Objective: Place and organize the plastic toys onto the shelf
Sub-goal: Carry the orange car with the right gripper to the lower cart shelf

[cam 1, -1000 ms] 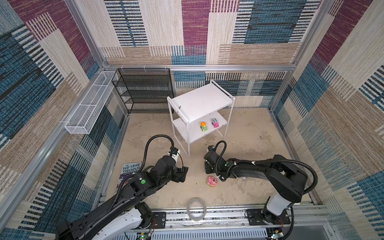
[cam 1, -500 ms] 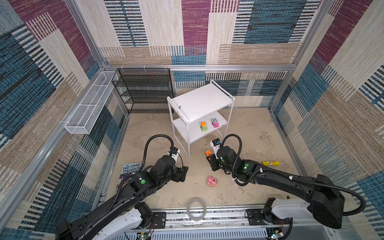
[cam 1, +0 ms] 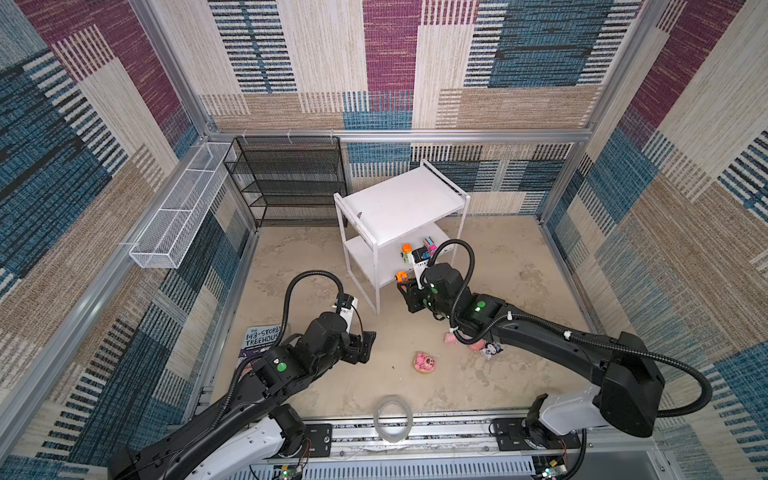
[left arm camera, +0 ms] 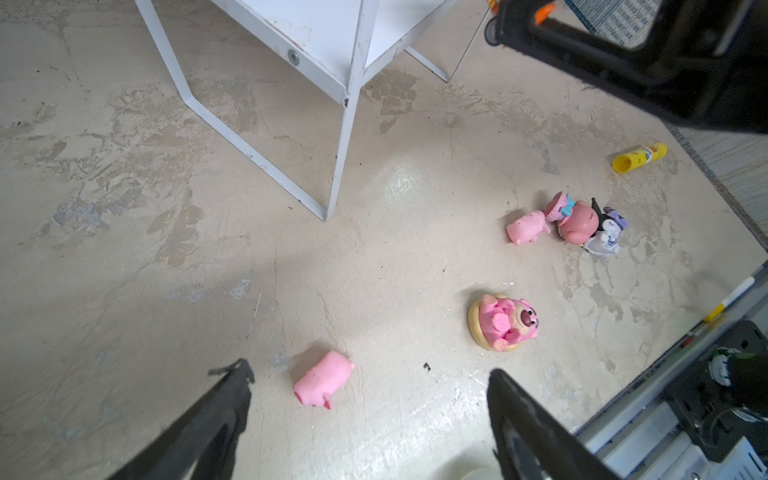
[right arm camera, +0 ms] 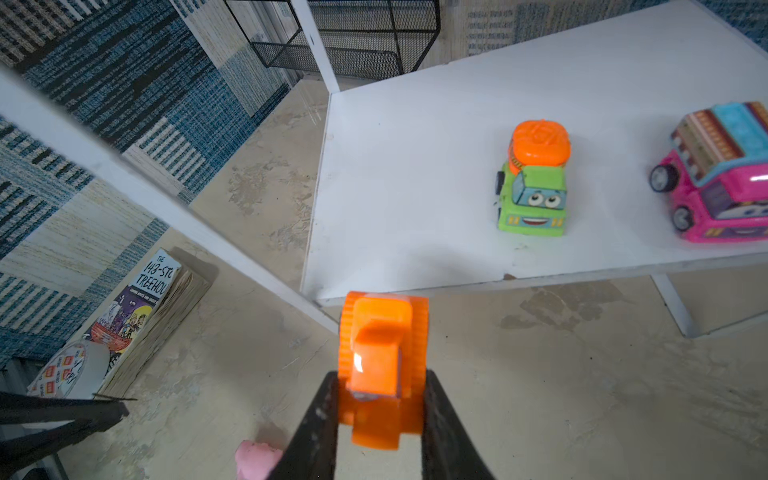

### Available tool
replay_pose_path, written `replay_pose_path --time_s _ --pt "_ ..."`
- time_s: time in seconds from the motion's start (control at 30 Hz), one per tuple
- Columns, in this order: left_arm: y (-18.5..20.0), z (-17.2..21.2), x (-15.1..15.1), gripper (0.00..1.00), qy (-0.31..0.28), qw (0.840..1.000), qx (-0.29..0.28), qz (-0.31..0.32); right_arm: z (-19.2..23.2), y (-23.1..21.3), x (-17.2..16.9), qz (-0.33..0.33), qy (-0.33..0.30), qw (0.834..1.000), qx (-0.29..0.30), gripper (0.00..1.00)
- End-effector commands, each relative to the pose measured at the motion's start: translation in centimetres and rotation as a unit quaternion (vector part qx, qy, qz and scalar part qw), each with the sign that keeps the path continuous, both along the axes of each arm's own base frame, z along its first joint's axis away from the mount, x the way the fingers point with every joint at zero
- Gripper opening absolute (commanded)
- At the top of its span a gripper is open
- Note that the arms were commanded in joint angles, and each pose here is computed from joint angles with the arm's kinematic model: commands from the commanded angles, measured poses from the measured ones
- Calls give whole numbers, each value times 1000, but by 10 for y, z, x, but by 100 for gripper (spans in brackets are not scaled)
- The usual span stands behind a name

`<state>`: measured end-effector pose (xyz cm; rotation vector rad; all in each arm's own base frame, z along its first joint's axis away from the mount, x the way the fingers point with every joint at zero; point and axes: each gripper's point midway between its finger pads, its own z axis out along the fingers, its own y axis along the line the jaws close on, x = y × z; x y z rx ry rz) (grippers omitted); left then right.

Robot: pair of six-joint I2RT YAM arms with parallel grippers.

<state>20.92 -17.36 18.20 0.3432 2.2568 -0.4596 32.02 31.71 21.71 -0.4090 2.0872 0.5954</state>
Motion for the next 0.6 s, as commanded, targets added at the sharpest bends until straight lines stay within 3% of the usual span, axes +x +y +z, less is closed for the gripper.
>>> replay_pose_path --time_s 0.0,0.57 --pt "-4 4 1 90 -10 1000 -5 -10 11 9 9 6 -2 999 34 27" --pt "-2 8 1 90 -18 1000 -8 -8 -10 29 32 -11 23 999 36 28"
